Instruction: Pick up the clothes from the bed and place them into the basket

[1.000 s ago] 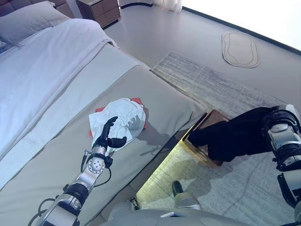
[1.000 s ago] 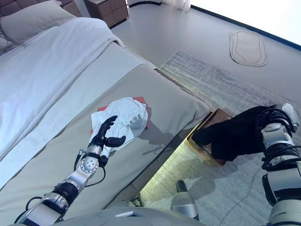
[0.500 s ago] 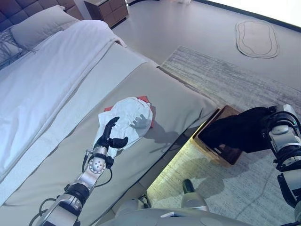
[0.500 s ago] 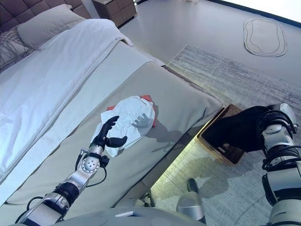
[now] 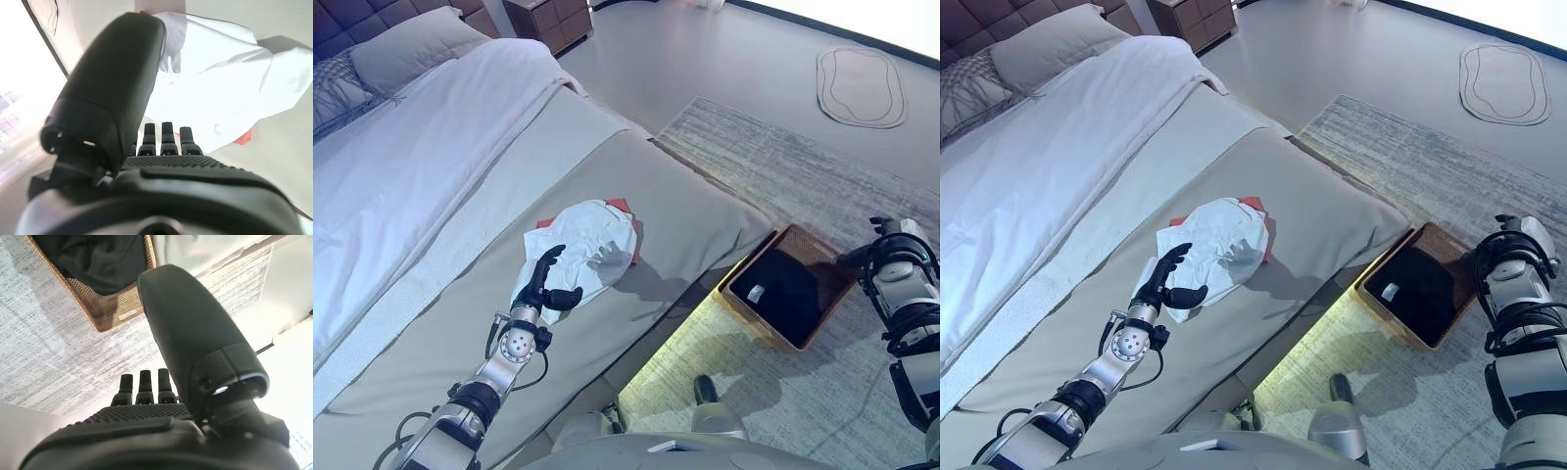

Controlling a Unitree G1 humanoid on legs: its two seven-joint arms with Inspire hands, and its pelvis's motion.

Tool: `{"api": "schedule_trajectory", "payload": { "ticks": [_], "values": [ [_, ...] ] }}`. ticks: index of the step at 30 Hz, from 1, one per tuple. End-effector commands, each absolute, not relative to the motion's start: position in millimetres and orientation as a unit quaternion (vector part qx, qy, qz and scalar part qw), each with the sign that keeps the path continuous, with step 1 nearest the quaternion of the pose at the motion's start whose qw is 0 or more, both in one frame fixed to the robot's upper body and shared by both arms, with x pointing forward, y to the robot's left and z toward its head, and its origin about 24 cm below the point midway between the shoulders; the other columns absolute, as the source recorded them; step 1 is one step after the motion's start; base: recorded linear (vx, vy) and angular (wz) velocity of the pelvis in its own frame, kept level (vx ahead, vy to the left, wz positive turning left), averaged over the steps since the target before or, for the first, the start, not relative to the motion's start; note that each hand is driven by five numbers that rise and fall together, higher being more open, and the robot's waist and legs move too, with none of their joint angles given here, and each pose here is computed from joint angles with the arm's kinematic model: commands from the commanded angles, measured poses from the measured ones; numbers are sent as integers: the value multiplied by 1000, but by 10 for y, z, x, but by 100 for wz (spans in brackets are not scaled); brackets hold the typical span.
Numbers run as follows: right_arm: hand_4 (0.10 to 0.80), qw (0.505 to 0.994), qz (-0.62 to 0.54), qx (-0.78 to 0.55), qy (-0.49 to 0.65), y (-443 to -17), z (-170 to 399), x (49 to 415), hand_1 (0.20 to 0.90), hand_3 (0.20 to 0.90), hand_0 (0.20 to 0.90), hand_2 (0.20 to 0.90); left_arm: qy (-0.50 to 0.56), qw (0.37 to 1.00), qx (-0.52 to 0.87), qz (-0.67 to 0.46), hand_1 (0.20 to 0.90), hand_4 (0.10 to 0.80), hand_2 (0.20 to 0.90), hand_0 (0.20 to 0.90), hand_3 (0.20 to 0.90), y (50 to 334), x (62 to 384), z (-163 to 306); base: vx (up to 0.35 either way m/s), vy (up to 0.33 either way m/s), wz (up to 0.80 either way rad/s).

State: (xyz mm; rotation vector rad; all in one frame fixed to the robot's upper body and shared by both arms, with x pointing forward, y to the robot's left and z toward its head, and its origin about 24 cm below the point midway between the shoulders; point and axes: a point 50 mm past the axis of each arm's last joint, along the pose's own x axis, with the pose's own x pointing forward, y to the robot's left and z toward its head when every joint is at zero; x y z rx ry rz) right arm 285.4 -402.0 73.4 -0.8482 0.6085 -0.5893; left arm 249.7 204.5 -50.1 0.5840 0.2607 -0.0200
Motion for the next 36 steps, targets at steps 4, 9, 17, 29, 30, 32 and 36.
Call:
{"api": "schedule_trajectory", "payload": {
  "ticks": [4, 9, 17, 29, 30, 32, 36],
  "values": [
    [800, 825, -302, -434, 200, -3983, 1163, 3086, 900, 900, 900, 900, 33, 959, 281, 8, 900, 800, 900, 900, 900, 2070, 2723, -160, 0, 0, 0],
    [800, 840, -281, -440, 147, -3787, 1331, 3260, 900, 900, 900, 900, 37, 961, 273, 31, 900, 800, 900, 900, 900, 2100, 2716, -164, 0, 0, 0],
    [800, 837, -237, -493, 26, -3162, 1499, 3566, 900, 900, 900, 900, 58, 960, 268, 58, 900, 800, 900, 900, 900, 2171, 2630, -240, -3, 25, 15],
    [800, 799, -182, -569, -70, -2331, 1343, 3796, 900, 900, 900, 900, -11, 966, 255, 41, 900, 800, 900, 900, 900, 2131, 2673, -45, -32, 31, 41],
    [800, 799, -181, -570, -70, -2330, 1344, 3798, 900, 900, 900, 900, -12, 966, 255, 41, 900, 800, 900, 900, 900, 2130, 2676, -40, -85, 27, 44],
    [800, 789, -179, -584, -61, -2337, 1389, 3858, 900, 900, 900, 900, -40, 968, 248, 28, 900, 800, 900, 900, 900, 2101, 2727, 65, -92, 37, 46],
    [800, 773, -162, -611, -60, -2289, 1482, 3940, 900, 900, 900, 900, -52, 968, 244, 15, 900, 800, 900, 900, 900, 2078, 2753, 116, -32, 43, 31]
  ]
}}
